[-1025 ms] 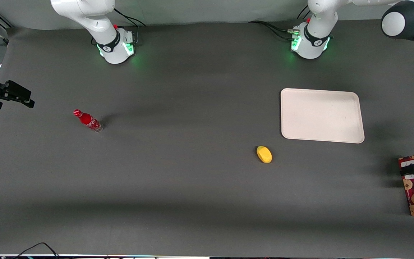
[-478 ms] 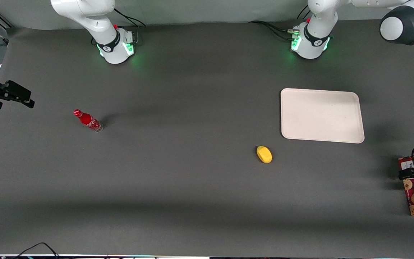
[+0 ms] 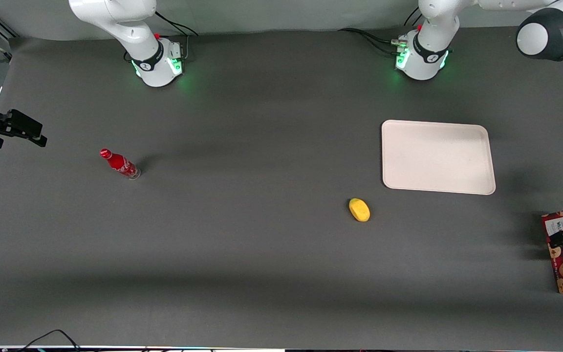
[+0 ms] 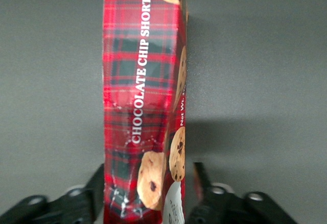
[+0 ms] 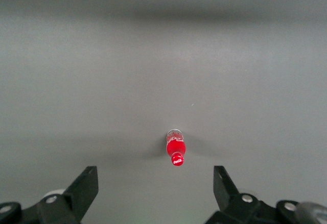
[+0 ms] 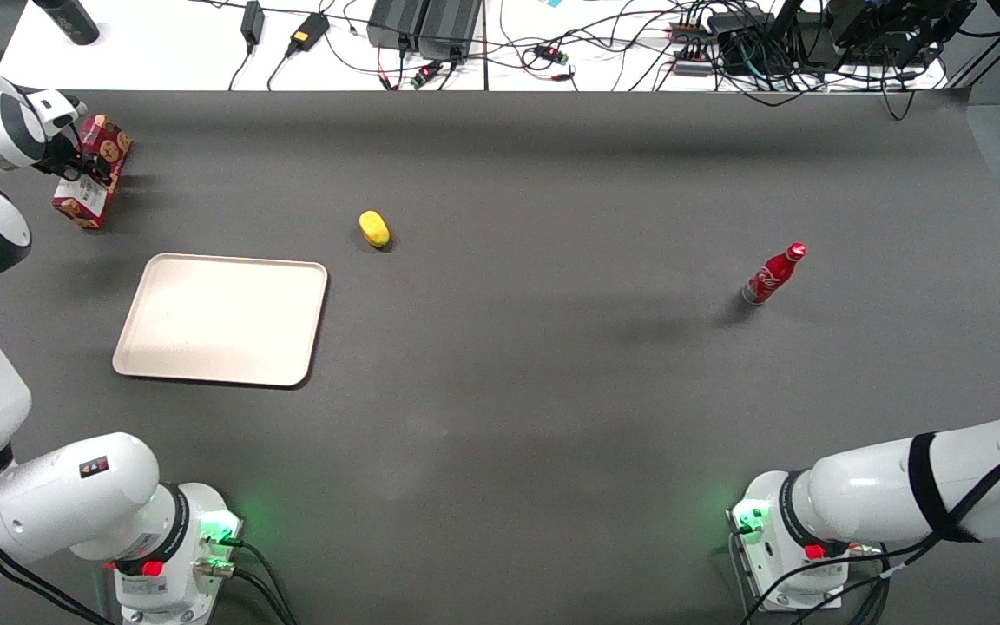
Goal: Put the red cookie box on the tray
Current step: 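Lower the open left gripper around the upright cookie box, then close the left gripper on the cookie box and lift it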
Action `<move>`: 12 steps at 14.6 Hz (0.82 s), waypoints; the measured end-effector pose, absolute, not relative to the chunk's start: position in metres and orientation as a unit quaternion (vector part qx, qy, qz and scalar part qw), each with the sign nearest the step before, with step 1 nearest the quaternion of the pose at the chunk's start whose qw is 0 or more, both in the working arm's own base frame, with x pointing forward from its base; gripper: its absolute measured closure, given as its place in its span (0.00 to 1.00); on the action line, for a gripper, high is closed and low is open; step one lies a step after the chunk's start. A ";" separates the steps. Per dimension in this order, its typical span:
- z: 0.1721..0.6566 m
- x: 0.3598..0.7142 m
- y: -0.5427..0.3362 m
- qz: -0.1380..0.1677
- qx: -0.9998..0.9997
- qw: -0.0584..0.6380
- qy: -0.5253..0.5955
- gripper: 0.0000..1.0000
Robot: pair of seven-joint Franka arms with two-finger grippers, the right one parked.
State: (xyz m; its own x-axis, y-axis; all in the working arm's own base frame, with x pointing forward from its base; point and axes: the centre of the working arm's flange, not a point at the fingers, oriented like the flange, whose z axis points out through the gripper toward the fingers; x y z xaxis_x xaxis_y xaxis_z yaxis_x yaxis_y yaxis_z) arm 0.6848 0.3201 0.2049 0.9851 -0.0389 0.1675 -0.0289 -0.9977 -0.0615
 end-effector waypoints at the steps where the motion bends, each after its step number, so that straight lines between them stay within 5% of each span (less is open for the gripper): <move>1: 0.205 0.685 0.320 -0.085 -0.996 0.029 0.017 0.41; 5: 0.206 0.686 0.319 -0.084 -0.996 0.027 0.017 0.79; 12: 0.239 0.691 0.307 -0.049 -0.999 0.001 0.005 0.85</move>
